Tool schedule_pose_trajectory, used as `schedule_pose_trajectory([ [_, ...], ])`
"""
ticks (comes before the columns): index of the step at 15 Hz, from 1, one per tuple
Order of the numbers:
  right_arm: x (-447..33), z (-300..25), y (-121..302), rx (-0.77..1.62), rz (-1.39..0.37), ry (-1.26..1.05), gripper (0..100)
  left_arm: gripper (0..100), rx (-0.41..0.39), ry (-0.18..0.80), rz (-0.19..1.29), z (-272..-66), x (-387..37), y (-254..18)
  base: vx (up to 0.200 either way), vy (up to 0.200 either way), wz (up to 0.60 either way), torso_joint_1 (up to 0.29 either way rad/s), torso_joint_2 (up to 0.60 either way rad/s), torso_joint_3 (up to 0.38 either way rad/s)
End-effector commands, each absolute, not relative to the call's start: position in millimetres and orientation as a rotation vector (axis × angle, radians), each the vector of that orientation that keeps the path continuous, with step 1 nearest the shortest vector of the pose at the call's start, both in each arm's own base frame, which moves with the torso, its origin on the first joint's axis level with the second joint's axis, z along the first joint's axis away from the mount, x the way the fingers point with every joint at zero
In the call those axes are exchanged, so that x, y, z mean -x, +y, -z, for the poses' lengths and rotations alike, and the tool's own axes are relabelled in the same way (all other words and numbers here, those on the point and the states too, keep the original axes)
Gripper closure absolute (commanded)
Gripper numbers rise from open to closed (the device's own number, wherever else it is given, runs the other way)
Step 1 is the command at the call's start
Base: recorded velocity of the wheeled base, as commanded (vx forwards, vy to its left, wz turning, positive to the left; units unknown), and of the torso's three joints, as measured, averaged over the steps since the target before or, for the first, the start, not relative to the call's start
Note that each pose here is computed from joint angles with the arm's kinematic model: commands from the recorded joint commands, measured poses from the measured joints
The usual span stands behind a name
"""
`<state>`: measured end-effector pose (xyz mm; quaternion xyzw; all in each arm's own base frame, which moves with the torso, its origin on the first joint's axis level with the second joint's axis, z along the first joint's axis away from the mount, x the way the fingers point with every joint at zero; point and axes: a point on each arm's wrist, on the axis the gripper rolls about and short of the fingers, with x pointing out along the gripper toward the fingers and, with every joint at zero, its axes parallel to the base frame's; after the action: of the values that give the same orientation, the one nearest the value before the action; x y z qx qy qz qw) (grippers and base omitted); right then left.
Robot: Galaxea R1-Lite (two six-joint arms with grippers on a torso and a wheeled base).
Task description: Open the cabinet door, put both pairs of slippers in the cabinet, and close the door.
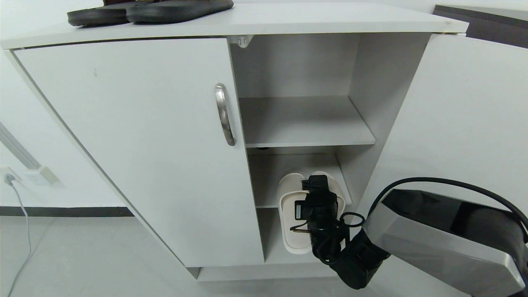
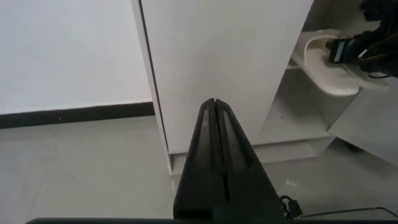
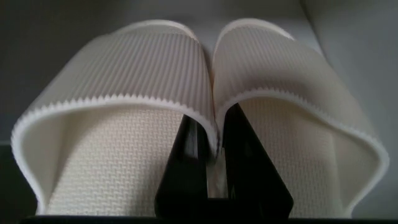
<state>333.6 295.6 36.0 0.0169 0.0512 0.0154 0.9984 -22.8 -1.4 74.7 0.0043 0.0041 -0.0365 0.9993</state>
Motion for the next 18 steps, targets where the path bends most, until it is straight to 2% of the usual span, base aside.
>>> schedule_pose_trajectory([
  [1, -337, -25, 293, -0.019, -0.025, 0.117, 100, 100, -0.009, 0.009, 0.074, -75, 23, -1, 0.000, 0.000, 0.00, 0.000, 0.00, 0.000],
  [7, -371, -19, 288, -0.018, -0.015, 0.119, 100, 100, -0.007, 0.009, 0.074, -75, 23, -1, 0.000, 0.000, 0.00, 0.000, 0.00, 0.000],
  [13, -412, -27, 303, -0.023, -0.010, 0.119, 100, 100, -0.009, 0.009, 0.074, -75, 23, -1, 0.000, 0.000, 0.00, 0.000, 0.00, 0.000],
  [18, -432, -50, 304, 0.010, -0.020, 0.062, 100, 100, -0.009, 0.009, 0.074, -75, 23, -1, 0.000, 0.000, 0.00, 0.000, 0.00, 0.000],
])
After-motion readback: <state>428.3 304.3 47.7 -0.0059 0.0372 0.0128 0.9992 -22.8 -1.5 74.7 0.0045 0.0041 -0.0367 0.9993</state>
